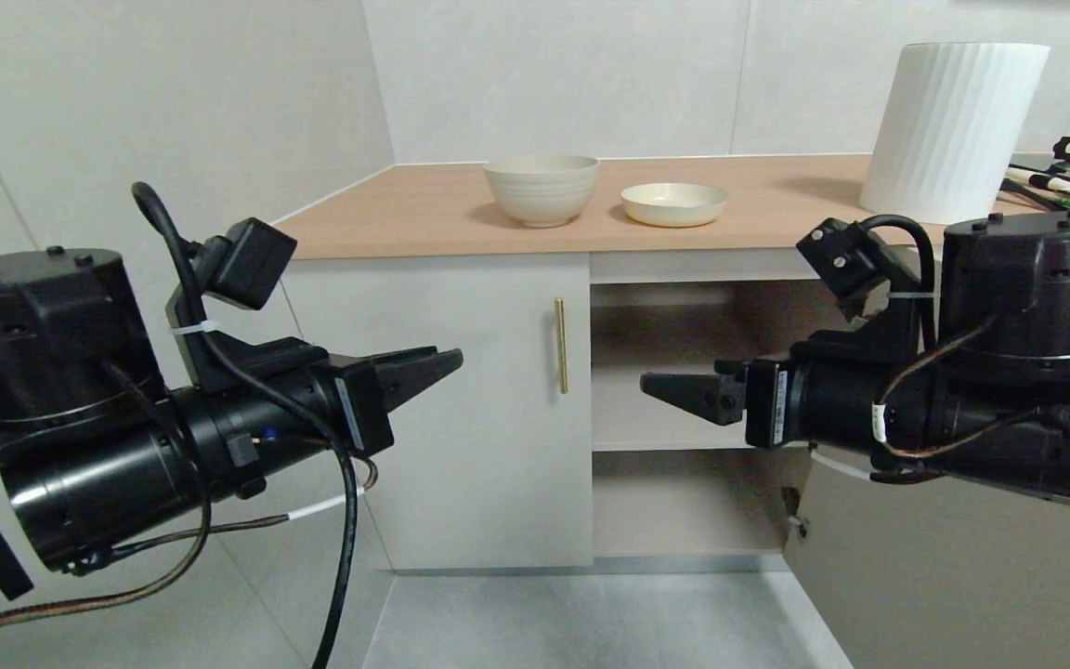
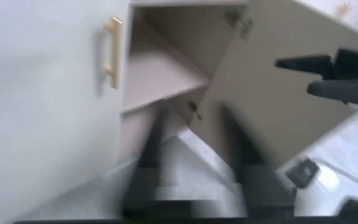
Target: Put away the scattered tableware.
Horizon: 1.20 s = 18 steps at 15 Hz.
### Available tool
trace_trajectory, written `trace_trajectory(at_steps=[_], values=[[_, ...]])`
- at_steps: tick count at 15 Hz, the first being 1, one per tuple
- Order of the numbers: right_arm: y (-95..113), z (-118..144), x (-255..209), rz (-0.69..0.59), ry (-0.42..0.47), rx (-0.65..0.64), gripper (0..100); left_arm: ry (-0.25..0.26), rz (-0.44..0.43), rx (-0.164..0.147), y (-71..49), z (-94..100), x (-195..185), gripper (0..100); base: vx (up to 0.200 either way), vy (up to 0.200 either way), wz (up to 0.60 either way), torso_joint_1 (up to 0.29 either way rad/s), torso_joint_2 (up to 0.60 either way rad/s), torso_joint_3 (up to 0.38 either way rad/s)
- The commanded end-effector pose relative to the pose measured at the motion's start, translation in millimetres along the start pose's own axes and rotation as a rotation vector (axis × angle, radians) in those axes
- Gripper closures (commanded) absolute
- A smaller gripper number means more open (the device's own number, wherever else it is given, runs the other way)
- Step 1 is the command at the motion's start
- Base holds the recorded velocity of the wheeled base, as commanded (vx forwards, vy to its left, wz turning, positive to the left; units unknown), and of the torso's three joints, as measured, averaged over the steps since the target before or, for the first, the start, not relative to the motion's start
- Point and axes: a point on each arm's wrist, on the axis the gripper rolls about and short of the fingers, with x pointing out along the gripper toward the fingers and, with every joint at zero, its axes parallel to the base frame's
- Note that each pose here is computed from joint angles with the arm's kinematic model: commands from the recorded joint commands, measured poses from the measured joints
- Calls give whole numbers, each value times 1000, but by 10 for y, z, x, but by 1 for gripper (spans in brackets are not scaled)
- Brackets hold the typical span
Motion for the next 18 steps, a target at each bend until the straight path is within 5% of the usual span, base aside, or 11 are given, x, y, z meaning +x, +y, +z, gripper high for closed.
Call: trace_trajectory(at_steps=[1,4,11,18], values=[[-3,111,-16,-3,-27,-1,0,-30,15,1,38,68,-55,0,0,0,0,0,0,0],[-142,187,-251,-96,-2,15,0,-74,38,9,51,152,-186,0,0,0,0,0,0,0],[-68,293,-481,-111,60,24,0,-87,33,19,36,188,-216,0,0,0,0,0,0,0],[-42,288,-540,-103,67,28,0,-86,33,18,37,200,-202,0,200,0,0,6,1,2]])
